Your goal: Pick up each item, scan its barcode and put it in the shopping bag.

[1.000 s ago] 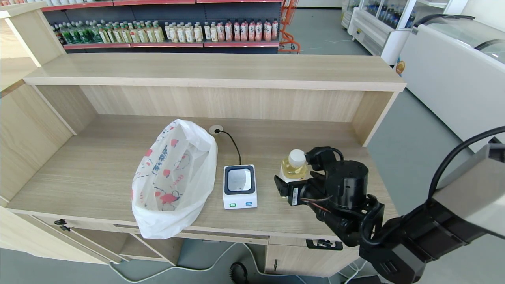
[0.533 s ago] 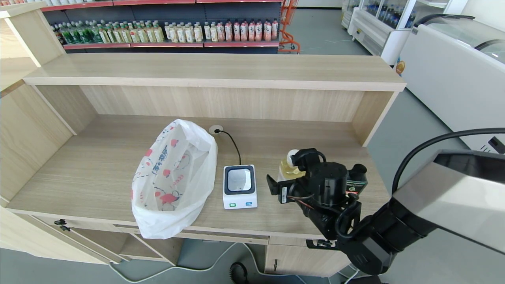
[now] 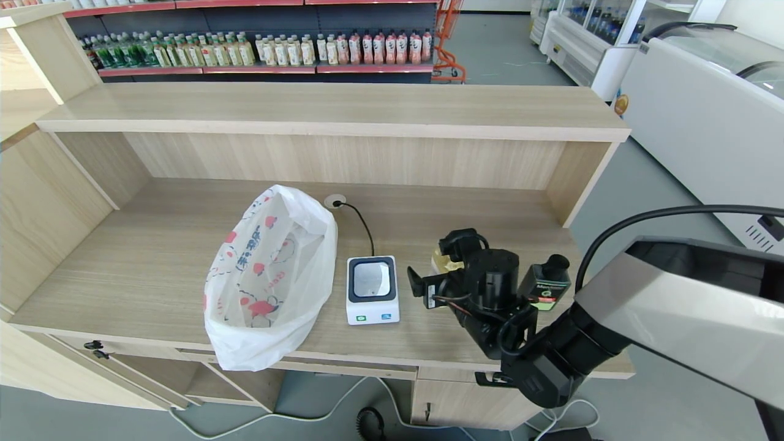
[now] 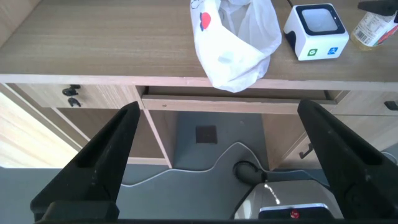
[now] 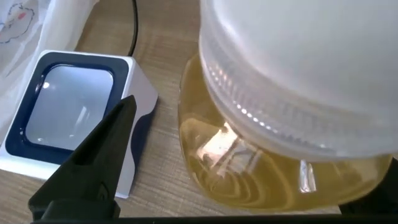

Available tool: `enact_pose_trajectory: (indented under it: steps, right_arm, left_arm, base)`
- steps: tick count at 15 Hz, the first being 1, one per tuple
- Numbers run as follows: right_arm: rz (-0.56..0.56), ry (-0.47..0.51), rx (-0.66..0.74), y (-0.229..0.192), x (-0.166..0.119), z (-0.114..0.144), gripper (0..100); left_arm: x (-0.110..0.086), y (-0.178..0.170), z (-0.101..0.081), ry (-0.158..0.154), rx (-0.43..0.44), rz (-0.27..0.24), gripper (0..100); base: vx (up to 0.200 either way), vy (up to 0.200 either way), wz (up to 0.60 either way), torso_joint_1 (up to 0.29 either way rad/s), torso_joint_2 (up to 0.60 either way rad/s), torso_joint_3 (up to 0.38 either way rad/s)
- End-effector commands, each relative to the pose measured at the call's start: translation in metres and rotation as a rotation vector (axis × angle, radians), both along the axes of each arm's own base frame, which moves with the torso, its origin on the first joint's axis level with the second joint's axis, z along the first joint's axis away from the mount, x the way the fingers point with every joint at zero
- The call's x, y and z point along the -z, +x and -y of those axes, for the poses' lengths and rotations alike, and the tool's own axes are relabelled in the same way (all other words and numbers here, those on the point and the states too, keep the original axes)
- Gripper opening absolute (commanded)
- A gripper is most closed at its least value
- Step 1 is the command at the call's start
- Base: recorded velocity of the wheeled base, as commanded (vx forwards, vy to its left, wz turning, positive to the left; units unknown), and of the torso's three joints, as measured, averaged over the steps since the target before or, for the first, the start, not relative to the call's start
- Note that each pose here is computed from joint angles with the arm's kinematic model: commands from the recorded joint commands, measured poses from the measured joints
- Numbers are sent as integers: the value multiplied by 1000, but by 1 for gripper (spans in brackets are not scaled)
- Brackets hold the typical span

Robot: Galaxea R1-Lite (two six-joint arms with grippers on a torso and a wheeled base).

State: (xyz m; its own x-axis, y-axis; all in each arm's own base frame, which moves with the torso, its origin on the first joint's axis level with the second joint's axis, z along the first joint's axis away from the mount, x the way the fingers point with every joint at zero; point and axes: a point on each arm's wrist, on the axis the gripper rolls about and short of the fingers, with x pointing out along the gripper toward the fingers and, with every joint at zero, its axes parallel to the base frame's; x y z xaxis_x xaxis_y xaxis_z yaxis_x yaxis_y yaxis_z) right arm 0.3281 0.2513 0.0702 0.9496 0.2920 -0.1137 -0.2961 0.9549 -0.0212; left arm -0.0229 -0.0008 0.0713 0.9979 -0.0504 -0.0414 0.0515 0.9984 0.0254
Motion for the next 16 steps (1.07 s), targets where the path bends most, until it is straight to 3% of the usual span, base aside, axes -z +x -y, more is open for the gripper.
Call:
enact_pose_trajectory:
  steps: [1,2,3,13,16]
  right_arm:
    - [-2,0,-1,5,5,-2,100]
    - [2,7,-13,9,5,-2,100]
    - [8,12,-29,11,4,-2,0]
    - [10,-33,22,22,1,25,0]
    - [13,41,39,17,-16,34,0]
  left_arm:
    - [0,0,0,0,0,0,100]
    - [0,0,0,0,0,0,100]
    - [0,0,0,0,0,0,100]
    - [0,0,0,0,0,0,100]
    - [0,0,0,0,0,0,100]
  base:
    - [0,0,0,0,0,0]
    - [0,0,0,0,0,0]
    - [0,0,0,0,0,0]
    - [0,0,0,0,0,0]
    - [0,0,0,0,0,0]
